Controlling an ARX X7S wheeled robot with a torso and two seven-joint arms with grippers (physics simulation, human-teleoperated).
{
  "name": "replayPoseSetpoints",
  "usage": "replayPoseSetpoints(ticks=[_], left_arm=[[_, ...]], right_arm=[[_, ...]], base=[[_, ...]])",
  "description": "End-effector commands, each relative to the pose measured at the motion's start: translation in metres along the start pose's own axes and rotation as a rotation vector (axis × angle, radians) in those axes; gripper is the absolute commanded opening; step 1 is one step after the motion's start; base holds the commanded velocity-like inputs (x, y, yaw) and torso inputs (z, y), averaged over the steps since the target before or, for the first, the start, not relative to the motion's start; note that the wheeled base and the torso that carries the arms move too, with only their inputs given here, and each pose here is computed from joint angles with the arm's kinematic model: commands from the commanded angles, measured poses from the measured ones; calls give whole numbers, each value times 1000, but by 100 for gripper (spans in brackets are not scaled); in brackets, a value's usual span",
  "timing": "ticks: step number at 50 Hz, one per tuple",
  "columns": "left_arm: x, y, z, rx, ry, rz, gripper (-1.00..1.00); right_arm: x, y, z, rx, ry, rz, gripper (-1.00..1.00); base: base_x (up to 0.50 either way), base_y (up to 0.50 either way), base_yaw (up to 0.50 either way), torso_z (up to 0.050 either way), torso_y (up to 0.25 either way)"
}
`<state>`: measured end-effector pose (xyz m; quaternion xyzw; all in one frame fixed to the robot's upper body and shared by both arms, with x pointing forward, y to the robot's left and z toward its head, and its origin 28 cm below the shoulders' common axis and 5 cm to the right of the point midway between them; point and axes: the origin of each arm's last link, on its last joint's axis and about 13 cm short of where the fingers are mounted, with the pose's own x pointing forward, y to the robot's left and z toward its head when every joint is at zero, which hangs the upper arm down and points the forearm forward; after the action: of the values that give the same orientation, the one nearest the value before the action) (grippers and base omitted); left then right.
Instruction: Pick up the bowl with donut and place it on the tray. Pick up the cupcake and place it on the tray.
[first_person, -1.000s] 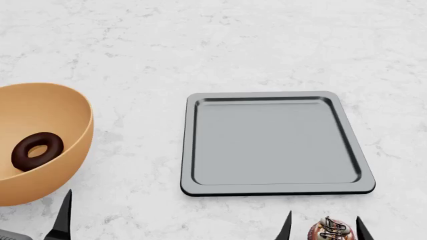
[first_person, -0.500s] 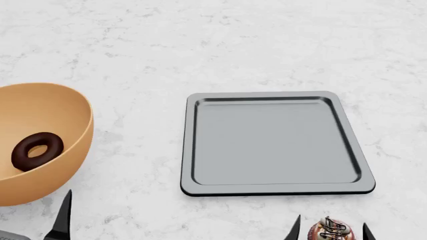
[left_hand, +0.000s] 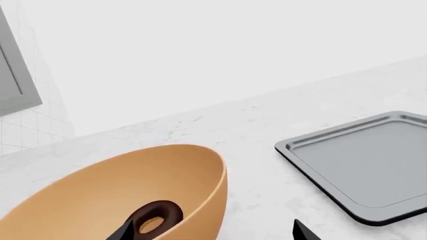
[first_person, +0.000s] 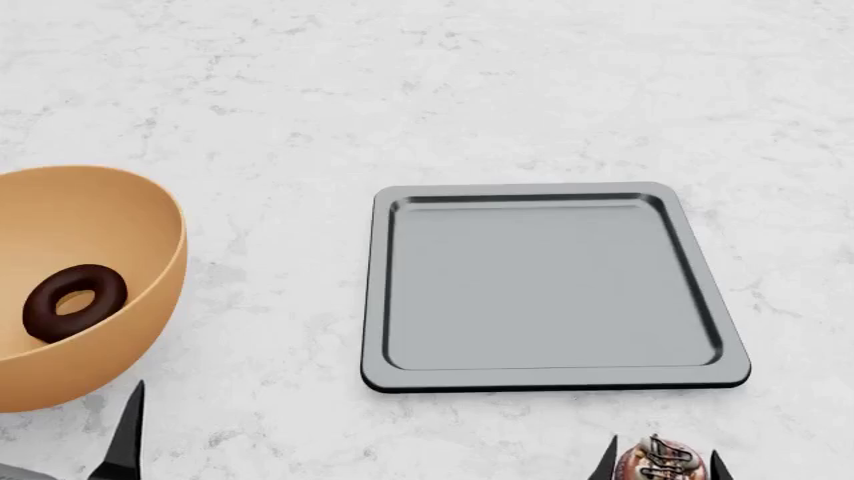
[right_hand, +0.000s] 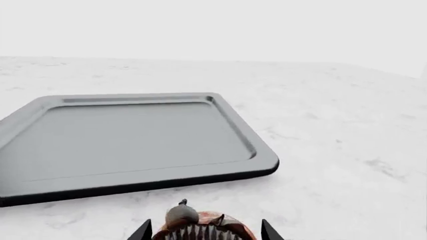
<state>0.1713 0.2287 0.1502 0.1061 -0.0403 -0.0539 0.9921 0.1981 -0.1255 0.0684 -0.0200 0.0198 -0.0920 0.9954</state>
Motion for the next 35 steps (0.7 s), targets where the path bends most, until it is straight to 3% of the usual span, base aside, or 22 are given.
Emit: replayPoseSetpoints(ticks=[1,14,24,35], left_arm=[[0,2,0,-11,5,26,100],[5,1,-1,-16,-7,29,100],[12,1,-6,-18,-22,39,100],[16,1,-8,-19,-28,43,100]], right_arm=[[-2,-1,0,-11,9,6,-100],[6,11,55,-84,-175,111,-100],[49,14,87,-59,-143,166,-100],[101,18,106,-90,-138,130,-100]], base=[[0,0,0,0,0],[0,0,0,0,0],[0,0,0,0,0],[0,0,0,0,0]])
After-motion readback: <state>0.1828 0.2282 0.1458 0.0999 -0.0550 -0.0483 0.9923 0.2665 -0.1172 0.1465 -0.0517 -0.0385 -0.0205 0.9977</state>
